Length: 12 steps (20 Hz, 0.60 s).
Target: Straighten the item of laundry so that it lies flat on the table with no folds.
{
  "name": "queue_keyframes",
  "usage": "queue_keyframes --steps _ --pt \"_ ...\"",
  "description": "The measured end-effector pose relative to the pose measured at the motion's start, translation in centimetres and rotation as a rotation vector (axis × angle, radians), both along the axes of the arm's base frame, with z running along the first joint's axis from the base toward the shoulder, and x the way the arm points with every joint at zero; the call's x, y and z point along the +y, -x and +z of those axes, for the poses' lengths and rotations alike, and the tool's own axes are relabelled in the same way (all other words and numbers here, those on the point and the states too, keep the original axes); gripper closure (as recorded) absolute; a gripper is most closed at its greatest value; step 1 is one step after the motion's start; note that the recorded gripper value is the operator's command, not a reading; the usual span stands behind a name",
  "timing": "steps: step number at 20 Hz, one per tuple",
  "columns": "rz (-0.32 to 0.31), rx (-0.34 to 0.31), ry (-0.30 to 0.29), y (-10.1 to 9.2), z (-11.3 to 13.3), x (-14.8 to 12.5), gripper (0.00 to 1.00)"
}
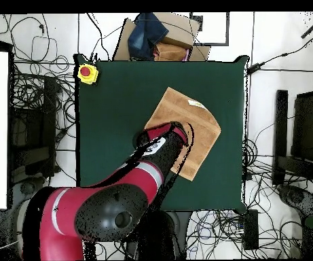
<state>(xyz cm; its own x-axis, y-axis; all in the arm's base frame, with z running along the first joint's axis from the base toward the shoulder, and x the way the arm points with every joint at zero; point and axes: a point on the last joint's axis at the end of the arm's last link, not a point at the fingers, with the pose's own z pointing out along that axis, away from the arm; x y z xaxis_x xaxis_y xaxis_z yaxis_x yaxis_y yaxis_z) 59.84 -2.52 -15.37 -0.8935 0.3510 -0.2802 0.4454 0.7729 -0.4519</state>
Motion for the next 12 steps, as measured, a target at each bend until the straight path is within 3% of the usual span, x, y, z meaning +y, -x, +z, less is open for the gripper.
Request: queue_keyframes --steps 12 --pt "-0.045 -0.094 -0.042 -2.8 1.9 -0.8 0.0"
